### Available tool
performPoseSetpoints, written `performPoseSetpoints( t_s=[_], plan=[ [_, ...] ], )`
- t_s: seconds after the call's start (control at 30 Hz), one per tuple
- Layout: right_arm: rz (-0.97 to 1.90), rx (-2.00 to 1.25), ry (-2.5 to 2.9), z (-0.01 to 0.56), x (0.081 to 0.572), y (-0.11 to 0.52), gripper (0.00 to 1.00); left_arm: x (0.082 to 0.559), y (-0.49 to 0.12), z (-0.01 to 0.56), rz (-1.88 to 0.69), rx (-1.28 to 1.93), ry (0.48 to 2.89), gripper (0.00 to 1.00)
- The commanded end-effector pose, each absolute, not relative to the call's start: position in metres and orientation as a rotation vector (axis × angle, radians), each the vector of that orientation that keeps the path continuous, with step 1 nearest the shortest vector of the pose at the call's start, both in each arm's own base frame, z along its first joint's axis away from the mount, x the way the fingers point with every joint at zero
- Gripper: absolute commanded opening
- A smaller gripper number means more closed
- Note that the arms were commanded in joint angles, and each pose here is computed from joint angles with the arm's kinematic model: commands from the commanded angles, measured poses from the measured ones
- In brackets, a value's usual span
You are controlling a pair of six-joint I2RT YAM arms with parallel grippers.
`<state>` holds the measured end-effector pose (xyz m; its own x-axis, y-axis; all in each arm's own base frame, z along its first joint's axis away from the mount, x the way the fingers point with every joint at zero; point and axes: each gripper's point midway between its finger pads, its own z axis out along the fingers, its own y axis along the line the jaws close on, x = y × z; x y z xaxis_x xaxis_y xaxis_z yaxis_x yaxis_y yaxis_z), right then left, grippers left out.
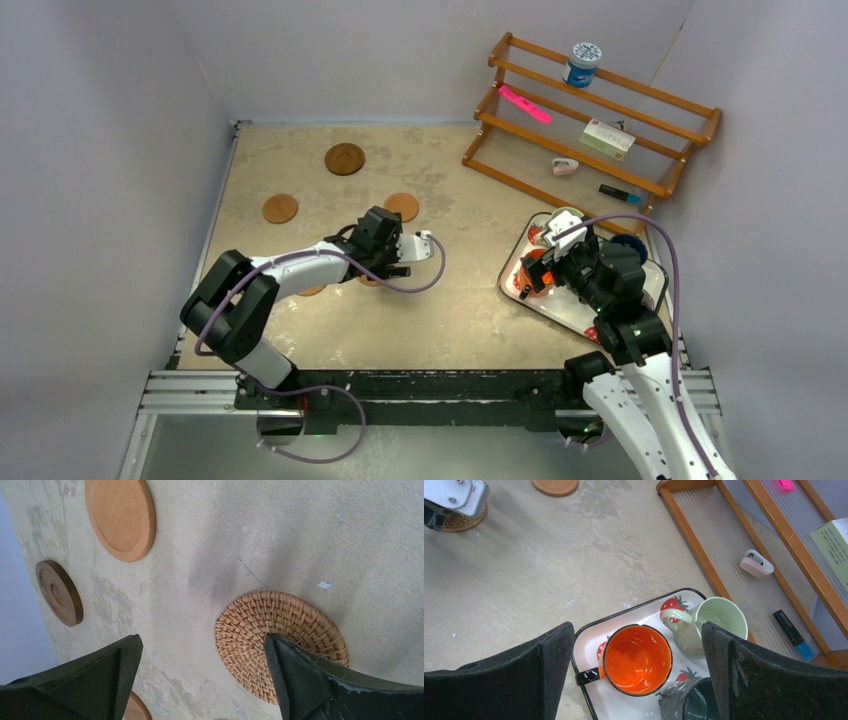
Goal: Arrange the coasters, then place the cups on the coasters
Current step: Move the coaster to the center of the board.
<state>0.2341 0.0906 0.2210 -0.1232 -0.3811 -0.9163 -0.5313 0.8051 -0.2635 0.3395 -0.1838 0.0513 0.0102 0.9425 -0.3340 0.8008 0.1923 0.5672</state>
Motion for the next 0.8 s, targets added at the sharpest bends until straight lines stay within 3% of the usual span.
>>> performPoseSetpoints(
  t_s=[0.0, 0.3, 0.53, 0.77],
  plan=[
    [0.151, -0.729, 1.722, 0.223, 0.234, 0.093, 0.99, 0.355, -0.184, 0.091, 0.315, 1.516, 1.753, 1.0],
    [0.152, -0.729, 1.719, 0.224, 0.233, 0.093, 0.99, 0.352, -0.161, 0.152, 0.311, 1.399, 1.725, 1.0],
    [0.155, -0.73, 1.716, 0.224, 0.233, 0.094, 0.99, 0.332, -0.08, 0.123, 0.54, 1.414, 1.891, 1.0],
    [0.157, -0.732, 1.715, 0.225, 0.233, 0.094, 0.99, 0.297, -0.051, 0.094, 0.59, 1.467, 1.978, 1.0]
  ],
)
